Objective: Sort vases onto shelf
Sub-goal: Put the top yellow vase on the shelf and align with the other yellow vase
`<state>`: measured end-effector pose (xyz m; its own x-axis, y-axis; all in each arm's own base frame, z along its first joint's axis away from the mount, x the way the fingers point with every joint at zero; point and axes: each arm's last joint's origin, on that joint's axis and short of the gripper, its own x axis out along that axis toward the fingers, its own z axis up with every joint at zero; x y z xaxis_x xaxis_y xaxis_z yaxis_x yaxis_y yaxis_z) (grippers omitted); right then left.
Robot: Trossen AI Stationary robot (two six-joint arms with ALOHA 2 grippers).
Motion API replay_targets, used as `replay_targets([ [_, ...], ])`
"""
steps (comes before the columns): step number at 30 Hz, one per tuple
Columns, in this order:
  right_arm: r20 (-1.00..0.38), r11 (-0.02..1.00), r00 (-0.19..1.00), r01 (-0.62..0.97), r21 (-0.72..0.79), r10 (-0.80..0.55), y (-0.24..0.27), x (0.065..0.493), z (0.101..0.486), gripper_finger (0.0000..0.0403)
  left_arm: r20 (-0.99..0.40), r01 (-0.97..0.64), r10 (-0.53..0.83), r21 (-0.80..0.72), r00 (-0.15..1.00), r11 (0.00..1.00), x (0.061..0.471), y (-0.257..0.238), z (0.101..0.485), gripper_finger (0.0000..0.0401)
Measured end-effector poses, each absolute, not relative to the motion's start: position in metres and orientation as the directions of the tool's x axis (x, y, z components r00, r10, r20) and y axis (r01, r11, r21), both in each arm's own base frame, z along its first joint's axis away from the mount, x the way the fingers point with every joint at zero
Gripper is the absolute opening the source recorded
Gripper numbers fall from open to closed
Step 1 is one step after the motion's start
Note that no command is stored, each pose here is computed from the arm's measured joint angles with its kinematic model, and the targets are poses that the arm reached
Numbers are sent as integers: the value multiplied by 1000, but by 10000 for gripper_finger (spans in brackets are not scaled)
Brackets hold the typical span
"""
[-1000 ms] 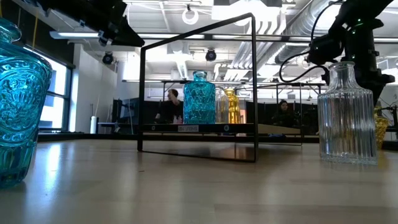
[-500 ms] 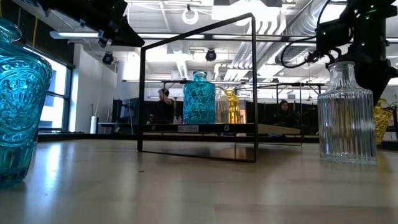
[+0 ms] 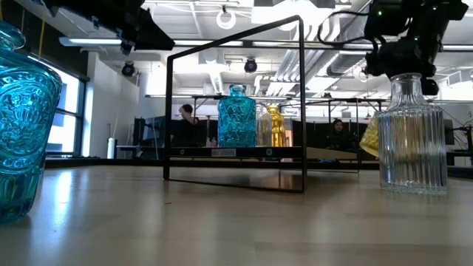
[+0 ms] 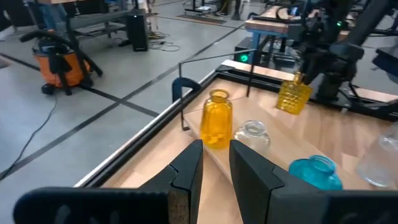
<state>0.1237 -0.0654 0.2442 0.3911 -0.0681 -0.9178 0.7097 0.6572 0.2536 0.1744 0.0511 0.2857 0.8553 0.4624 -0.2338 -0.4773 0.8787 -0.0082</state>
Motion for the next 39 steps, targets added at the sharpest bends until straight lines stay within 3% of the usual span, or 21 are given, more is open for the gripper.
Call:
replay_targets([
  [13,-823,789,517,596,149,-235,-55,155,326,26,-240,-469,452,-15,859,883,177,48,284,71],
  [17,-833,827,479,561,46,-278,-59,175,347,26,-252,-469,451,-12,856,883,179,49,282,71],
  [20,-867,841,387,537,-64,-313,-65,191,354,26,-260,-469,451,-9,854,883,181,49,281,71],
  [24,-912,852,247,494,-172,-328,-79,214,348,26,-271,-469,450,-6,851,883,183,50,279,71],
  [29,-952,887,135,419,-197,-275,-95,243,325,26,-283,-469,449,-2,847,883,185,50,277,71],
  [39,-989,944,65,313,-106,-132,-108,282,281,26,-284,-465,449,16,847,885,185,50,277,71],
])
